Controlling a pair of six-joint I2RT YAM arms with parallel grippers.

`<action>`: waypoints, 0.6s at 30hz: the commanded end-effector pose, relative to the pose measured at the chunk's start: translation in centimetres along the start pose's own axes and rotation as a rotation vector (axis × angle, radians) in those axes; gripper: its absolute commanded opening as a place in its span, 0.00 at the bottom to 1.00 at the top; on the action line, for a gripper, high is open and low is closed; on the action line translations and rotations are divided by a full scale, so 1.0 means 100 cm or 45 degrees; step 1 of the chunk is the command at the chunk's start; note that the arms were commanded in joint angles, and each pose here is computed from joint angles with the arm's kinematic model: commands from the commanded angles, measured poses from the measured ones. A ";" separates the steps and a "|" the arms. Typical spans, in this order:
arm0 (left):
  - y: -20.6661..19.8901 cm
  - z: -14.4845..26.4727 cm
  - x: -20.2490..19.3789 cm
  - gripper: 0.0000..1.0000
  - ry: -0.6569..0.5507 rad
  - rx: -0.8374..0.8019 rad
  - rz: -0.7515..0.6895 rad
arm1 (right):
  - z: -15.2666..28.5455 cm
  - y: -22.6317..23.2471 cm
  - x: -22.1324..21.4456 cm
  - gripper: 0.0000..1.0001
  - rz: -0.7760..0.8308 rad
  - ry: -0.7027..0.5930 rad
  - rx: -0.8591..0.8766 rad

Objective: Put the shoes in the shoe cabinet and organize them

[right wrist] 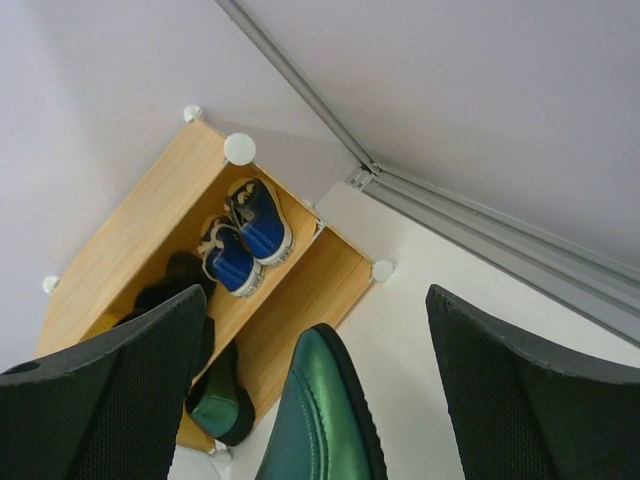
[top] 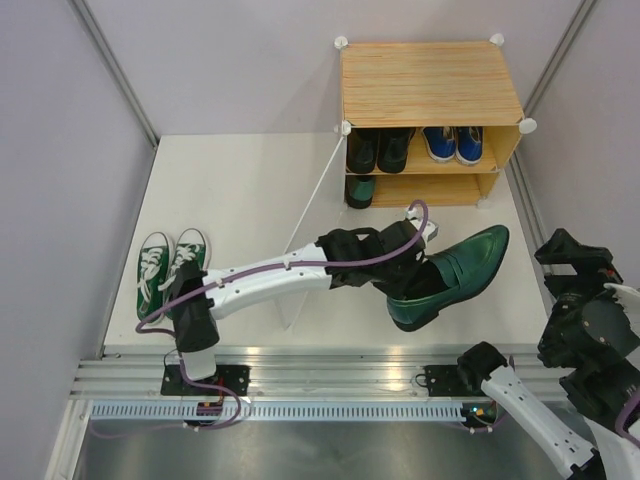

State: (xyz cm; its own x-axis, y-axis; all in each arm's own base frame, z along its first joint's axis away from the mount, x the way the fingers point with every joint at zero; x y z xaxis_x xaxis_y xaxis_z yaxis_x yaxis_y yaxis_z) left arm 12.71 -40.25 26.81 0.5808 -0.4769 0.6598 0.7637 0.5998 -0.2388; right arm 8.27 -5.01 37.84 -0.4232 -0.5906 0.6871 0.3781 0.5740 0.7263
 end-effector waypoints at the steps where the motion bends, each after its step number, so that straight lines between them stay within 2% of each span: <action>1: -0.004 -0.023 0.026 0.02 -0.186 0.005 0.156 | -0.009 0.002 -0.035 0.94 0.159 0.087 -0.022; 3: 0.008 -0.039 0.020 0.02 -0.157 0.072 0.197 | -0.010 0.007 -0.049 0.94 0.198 0.157 0.021; 6: 0.042 -0.065 0.005 0.02 -0.086 0.184 0.377 | -0.013 0.017 -0.071 0.94 0.267 0.246 0.093; 9: 0.076 -0.078 -0.006 0.02 -0.080 0.288 0.551 | -0.016 0.021 -0.088 0.94 0.327 0.306 0.121; 13: 0.098 -0.085 -0.016 0.02 -0.132 0.470 0.636 | -0.017 0.023 -0.113 0.94 0.370 0.408 0.176; 14: 0.100 -0.090 -0.021 0.07 -0.121 0.492 0.648 | -0.017 0.023 -0.118 0.94 0.385 0.426 0.183; 15: 0.101 -0.094 -0.025 0.16 -0.110 0.499 0.654 | -0.017 0.024 -0.120 0.94 0.380 0.435 0.194; 16: 0.099 -0.097 -0.028 0.30 -0.083 0.477 0.652 | -0.017 0.023 -0.126 0.94 0.398 0.450 0.193; 18: 0.097 -0.107 -0.035 0.42 -0.023 0.449 0.633 | -0.017 0.022 -0.131 0.94 0.407 0.468 0.204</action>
State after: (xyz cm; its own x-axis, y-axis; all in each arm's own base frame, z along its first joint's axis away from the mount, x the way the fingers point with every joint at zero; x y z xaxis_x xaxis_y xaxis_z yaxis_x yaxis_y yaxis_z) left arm 21.05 -36.59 13.41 0.8495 -0.1627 0.5018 0.2715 0.9504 -0.1515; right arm 15.48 2.04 30.52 -0.0030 -0.5106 0.8598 0.3550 0.8033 0.4783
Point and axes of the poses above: each gripper's point midway between its finger pads, its own z axis back along the fingers, its own y axis along the line the jaws close on, x = y × z, the point moved 7 cm from there along z, back along the fingers, and after that the axes turned 6 degrees about -z, right-handed, at the moved point
